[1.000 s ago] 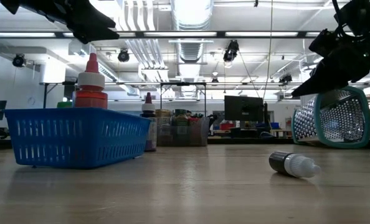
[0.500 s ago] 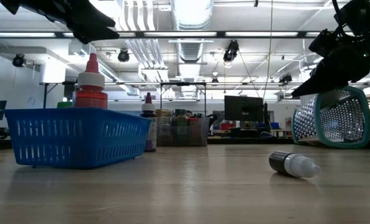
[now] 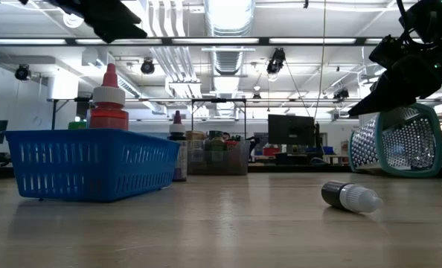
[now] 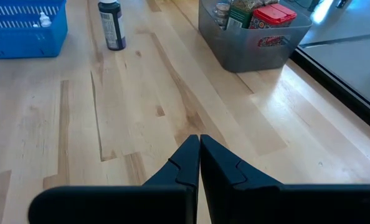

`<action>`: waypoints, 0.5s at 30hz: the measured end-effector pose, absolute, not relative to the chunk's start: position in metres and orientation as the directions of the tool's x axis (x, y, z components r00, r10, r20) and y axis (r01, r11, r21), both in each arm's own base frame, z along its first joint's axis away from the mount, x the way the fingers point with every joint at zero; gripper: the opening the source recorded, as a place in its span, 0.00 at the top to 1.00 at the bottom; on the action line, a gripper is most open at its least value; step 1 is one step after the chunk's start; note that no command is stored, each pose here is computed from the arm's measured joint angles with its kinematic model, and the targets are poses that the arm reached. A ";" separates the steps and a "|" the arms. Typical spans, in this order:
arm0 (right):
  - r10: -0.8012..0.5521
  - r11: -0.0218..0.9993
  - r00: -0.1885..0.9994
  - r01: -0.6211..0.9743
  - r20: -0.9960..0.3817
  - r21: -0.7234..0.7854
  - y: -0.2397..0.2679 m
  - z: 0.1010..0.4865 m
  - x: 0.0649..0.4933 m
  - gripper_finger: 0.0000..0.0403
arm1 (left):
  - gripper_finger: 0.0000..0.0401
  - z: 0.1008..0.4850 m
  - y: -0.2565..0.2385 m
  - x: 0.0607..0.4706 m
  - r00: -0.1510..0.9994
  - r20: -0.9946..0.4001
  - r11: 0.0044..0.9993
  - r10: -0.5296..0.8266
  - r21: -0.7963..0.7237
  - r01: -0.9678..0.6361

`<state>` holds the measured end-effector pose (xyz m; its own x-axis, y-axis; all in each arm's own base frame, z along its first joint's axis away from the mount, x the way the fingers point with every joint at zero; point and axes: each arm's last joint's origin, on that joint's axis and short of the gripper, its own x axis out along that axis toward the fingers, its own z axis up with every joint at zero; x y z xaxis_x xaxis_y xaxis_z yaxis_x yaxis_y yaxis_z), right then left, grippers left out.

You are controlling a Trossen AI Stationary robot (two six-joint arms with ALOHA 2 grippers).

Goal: Pick & Place Kitchen Items
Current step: Put the large purple food coloring bottle into the blue bin

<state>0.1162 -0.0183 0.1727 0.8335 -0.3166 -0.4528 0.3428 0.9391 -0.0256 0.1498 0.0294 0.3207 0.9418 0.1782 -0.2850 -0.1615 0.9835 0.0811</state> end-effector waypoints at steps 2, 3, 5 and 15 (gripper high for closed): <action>-0.317 0.939 0.833 0.343 -0.453 -0.026 -0.018 0.173 0.116 0.98 | 0.28 0.329 0.030 0.154 0.934 -0.312 0.983 0.176 0.099 -0.152; -0.317 0.939 0.833 0.343 -0.453 -0.026 -0.018 0.173 0.116 0.98 | 0.28 0.333 0.030 0.155 0.929 -0.326 0.983 0.174 0.106 -0.147; -0.317 0.939 0.833 0.343 -0.453 -0.026 -0.018 0.173 0.116 0.98 | 0.28 0.340 0.031 0.159 0.918 -0.359 0.984 0.171 0.117 -0.137; -0.317 0.939 0.833 0.344 -0.453 -0.026 -0.018 0.173 0.116 0.98 | 0.28 0.344 0.033 0.172 0.827 -0.543 0.988 0.148 0.118 -0.099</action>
<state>0.1162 -0.0183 0.1727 0.8333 -0.3173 -0.4527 0.3436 0.9388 -0.0255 0.1725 0.0330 0.3444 0.8266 0.1481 -0.5430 -0.0995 0.9880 0.1181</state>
